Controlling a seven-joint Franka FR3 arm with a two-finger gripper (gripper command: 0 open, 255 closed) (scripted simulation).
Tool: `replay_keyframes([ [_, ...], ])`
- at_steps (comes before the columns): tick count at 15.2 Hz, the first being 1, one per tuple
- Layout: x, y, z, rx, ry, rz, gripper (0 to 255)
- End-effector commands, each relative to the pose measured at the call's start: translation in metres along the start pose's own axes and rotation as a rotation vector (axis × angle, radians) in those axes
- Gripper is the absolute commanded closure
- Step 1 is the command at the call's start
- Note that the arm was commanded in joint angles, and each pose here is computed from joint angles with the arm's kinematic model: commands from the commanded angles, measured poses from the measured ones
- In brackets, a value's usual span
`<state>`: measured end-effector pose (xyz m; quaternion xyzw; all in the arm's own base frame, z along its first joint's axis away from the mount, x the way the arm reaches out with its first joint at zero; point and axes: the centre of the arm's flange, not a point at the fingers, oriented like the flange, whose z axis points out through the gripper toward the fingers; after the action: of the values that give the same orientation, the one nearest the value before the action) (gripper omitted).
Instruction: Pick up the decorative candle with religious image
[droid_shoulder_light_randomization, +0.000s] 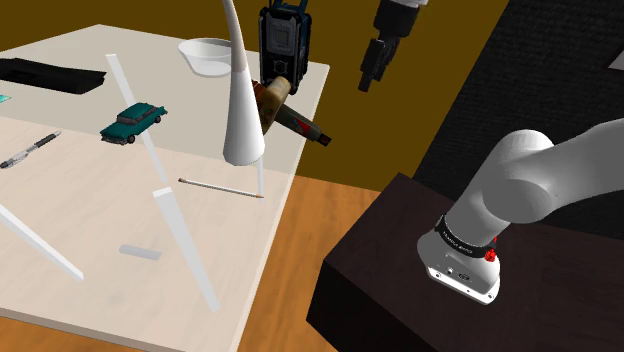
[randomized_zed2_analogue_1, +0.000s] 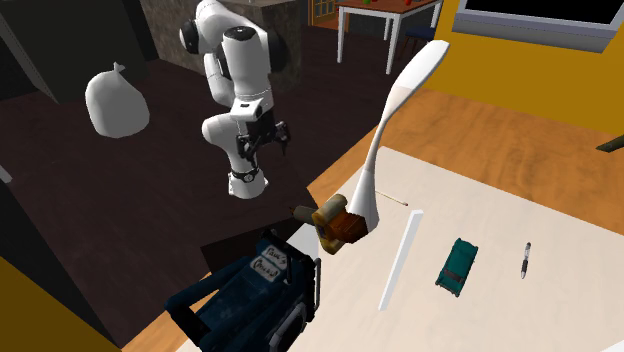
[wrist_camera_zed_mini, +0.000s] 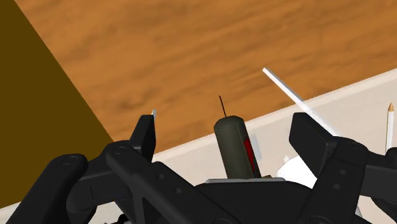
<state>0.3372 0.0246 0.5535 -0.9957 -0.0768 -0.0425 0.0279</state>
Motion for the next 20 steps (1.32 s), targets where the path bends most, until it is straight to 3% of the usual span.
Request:
replay_keyframes([
  [1, 0.015, -0.003, 0.016, 0.002, 0.045, -0.036, 0],
  [15, 0.125, -0.051, 0.111, 0.021, 0.324, -0.283, 0],
  [16, 0.131, -0.054, 0.115, 0.022, 0.338, -0.296, 0],
  [20, 0.129, -0.053, 0.136, 0.022, 0.338, -0.296, 0],
])
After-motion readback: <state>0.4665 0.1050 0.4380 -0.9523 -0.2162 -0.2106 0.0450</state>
